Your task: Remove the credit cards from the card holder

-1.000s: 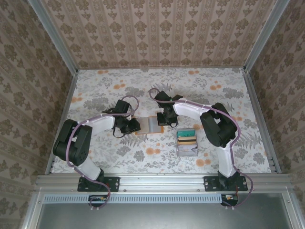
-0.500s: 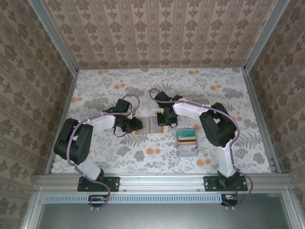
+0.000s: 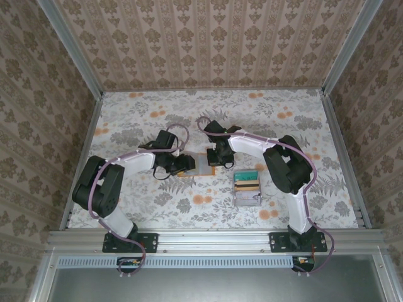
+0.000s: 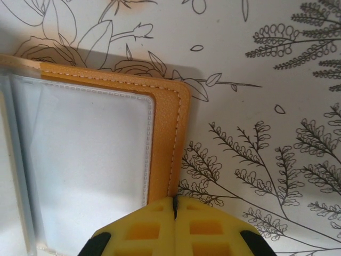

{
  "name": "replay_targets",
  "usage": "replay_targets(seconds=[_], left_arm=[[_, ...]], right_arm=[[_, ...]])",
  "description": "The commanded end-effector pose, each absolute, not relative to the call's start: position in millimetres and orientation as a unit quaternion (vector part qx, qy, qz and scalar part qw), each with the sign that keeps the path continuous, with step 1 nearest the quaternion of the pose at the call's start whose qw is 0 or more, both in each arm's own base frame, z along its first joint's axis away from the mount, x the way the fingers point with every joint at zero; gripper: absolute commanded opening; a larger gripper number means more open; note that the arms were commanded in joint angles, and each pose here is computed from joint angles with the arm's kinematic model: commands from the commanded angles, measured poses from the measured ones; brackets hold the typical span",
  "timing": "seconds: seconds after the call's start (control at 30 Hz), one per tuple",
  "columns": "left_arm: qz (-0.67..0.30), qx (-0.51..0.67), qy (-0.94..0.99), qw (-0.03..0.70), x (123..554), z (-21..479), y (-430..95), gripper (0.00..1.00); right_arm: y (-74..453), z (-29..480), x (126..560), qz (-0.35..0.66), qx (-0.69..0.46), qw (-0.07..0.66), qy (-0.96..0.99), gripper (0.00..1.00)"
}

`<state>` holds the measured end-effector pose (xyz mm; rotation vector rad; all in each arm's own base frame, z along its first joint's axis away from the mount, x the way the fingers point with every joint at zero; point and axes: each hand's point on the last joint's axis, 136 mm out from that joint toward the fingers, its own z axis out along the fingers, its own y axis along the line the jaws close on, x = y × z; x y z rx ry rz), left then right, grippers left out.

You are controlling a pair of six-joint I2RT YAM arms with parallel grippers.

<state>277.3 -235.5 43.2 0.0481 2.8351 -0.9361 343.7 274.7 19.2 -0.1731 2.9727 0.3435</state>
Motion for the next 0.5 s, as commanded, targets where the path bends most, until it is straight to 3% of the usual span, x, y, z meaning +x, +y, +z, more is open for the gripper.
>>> replay_targets(seconds=[0.0,0.2,0.47], left_arm=[[-0.328,0.031,0.941,0.081,280.0,48.7,-243.4,0.52],[-0.313,0.031,0.945,0.088,281.5,51.4,-238.8,0.62],[-0.271,0.018,0.956,0.109,290.3,55.6,-218.5,0.60]], right_arm=[[277.5,3.6,332.3,0.111,-0.058,0.043,0.991,0.00],[277.3,3.9,331.9,0.111,-0.058,0.043,0.991,0.00],[277.3,4.4,331.5,0.111,-0.058,0.043,0.991,0.00]])
